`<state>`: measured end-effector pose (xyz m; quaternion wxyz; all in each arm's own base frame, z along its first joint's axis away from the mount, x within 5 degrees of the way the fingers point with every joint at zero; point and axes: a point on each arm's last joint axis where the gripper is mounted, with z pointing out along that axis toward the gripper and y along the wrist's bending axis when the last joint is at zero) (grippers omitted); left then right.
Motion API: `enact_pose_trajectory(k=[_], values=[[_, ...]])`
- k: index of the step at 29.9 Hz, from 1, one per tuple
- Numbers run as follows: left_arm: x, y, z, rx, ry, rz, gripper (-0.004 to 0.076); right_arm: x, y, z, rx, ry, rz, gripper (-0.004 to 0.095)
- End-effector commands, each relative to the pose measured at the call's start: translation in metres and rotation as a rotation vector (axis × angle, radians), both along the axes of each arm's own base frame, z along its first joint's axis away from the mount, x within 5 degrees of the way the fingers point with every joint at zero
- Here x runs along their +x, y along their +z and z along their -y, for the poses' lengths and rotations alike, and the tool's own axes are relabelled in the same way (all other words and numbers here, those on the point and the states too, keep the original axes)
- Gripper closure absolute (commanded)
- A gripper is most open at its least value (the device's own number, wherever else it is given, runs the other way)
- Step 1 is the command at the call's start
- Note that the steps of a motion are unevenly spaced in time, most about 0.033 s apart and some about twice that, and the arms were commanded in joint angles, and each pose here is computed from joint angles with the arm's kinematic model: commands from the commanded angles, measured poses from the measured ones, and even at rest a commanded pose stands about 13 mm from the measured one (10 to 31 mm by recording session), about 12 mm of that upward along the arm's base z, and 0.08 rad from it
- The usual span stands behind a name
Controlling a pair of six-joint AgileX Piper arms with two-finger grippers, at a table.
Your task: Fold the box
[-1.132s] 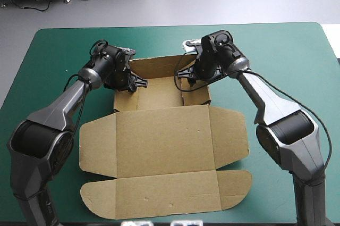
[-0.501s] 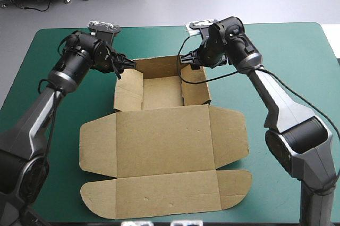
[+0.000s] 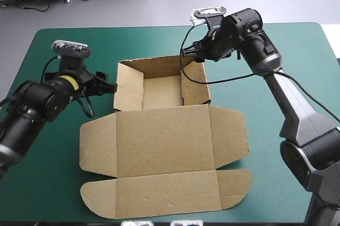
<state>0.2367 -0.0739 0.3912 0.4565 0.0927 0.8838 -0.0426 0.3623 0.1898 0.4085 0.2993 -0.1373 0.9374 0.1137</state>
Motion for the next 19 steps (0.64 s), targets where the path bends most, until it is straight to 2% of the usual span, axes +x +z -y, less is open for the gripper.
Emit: enact_pose_trajectory(k=[1, 8, 13, 19], values=[[-0.034, 0.011, -0.008, -0.075, -0.036, 0.198, 0.0316, -0.022, 0.025, 0.013, 0.008, 0.01, 0.048, 0.0398], [-0.078, -0.022, -0.023, -0.091, -0.045, 0.216, 0.0316, -0.018, 0.003, 0.013, -0.038, 0.004, -0.01, 0.0397], [-0.098, -0.023, -0.03, -0.12, -0.056, 0.306, 0.0316, -0.012, 0.001, 0.014, -0.05, -0.018, 0.022, 0.0395], [-0.112, -0.025, -0.036, -0.096, -0.058, 0.351, 0.0316, 0.01, -0.034, 0.003, -0.077, -0.022, -0.044, 0.0395]])
